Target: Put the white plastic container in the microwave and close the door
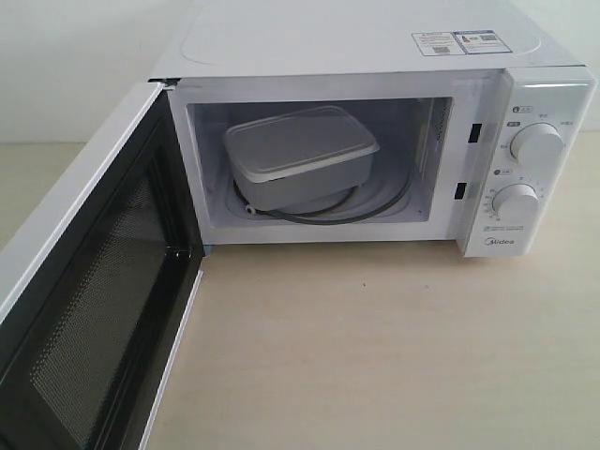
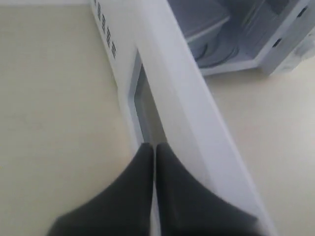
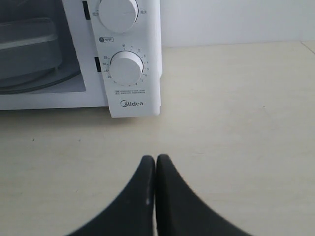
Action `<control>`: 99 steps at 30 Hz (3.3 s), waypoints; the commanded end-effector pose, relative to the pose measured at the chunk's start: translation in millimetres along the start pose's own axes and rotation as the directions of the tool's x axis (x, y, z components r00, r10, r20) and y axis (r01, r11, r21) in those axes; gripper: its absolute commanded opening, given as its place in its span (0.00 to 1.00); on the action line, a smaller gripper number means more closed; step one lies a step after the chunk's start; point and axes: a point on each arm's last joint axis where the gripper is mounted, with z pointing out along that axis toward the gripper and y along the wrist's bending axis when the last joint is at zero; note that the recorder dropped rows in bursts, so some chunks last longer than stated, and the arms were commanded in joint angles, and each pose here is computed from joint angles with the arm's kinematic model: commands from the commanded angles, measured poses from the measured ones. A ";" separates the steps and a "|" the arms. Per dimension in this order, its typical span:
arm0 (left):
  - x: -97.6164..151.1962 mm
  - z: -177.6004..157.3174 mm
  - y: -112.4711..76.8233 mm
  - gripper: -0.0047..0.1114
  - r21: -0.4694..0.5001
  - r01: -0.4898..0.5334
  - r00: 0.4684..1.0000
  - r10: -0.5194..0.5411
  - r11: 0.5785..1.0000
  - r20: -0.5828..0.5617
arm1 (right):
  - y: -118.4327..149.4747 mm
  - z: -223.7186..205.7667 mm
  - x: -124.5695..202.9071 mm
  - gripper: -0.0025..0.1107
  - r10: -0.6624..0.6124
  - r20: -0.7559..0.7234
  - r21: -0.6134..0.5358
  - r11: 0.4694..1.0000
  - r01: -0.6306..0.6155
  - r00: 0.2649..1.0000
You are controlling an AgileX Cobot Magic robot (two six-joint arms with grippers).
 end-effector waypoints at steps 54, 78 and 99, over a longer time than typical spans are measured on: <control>-70.7 154.2 -23.0 0.07 0.365 -0.061 0.988 0.005 0.929 0.153 | -0.2 -0.4 -0.5 0.02 0.001 0.009 0.003 1.000 -0.001 1.000; -71.2 239.9 -64.2 0.07 0.487 -0.149 0.989 0.126 0.861 0.078 | -0.2 -0.4 -0.5 0.02 0.001 0.009 0.003 1.000 -0.001 1.000; -86.9 157.5 -80.5 0.07 0.563 -0.302 0.952 0.272 0.769 0.139 | -0.2 -0.4 -0.5 0.02 0.001 0.009 0.003 1.000 -0.001 1.000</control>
